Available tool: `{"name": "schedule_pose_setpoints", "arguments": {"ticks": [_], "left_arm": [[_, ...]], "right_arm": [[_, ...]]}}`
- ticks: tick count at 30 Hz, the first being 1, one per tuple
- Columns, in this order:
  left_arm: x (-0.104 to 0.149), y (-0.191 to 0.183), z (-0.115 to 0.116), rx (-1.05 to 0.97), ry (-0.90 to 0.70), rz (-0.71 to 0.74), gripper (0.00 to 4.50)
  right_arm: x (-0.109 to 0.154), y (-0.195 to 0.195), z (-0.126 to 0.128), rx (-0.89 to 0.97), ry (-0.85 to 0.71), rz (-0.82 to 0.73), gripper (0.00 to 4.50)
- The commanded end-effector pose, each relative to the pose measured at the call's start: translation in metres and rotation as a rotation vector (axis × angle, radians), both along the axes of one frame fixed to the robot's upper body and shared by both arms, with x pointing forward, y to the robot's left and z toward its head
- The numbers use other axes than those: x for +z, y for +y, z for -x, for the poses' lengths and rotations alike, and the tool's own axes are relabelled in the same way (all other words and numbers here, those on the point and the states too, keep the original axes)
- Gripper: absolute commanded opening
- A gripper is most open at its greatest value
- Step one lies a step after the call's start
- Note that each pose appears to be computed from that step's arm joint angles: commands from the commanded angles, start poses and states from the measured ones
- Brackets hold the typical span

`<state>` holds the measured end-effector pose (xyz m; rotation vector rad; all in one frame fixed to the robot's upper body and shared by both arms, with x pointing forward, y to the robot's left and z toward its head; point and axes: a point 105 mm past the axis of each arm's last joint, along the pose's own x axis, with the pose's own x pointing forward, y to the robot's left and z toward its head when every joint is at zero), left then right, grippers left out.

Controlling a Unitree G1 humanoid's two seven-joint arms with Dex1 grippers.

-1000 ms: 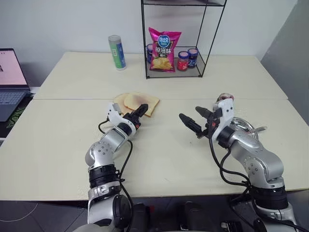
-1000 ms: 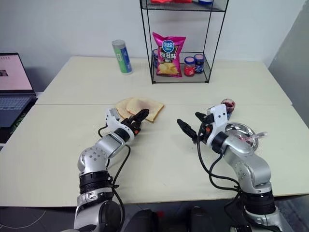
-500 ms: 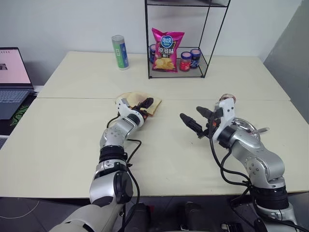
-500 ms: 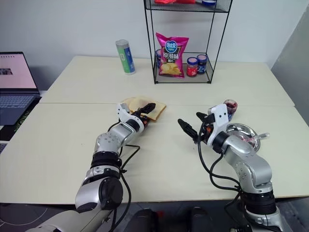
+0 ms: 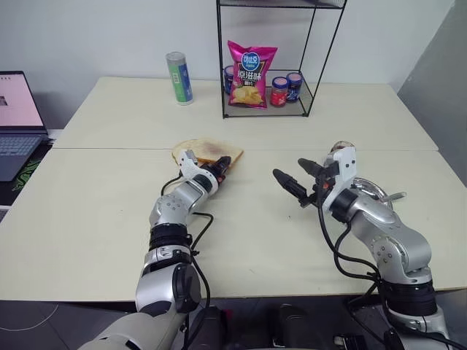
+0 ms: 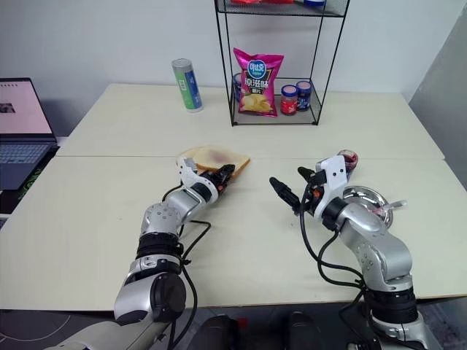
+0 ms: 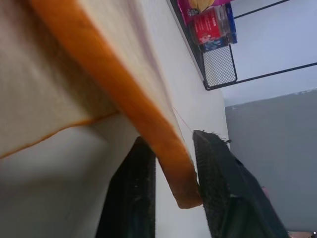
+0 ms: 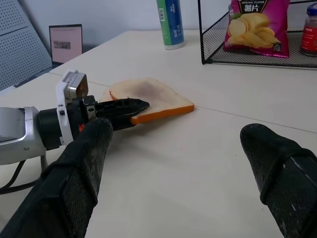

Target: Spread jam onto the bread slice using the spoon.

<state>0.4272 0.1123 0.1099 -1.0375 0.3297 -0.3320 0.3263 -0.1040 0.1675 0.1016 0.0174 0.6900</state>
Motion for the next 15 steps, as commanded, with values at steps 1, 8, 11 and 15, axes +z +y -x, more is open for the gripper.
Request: {"name": "schedule_pose_setpoints", "arguments": {"ticks": [1, 8, 11, 15], "left_arm": [[0.025, 0.0, -0.001, -0.005, -0.069, 0.005, 0.02], [0.056, -0.044, 0.05, -0.433, -0.301, -0.215, 0.02], [0.051, -0.042, 0.081, -0.618, -0.314, -0.269, 0.02], [0.018, -0.032, 0.126, -0.866, -0.242, -0.371, 0.02]], "right_arm": [[0.014, 0.001, 0.001, 0.006, -0.059, -0.011, 4.5], [0.018, -0.01, 0.011, 0.006, -0.057, -0.001, 4.5], [0.017, -0.012, 0.025, 0.067, -0.022, 0.02, 4.5], [0.011, -0.01, 0.048, 0.17, 0.039, 0.067, 4.5]]}}
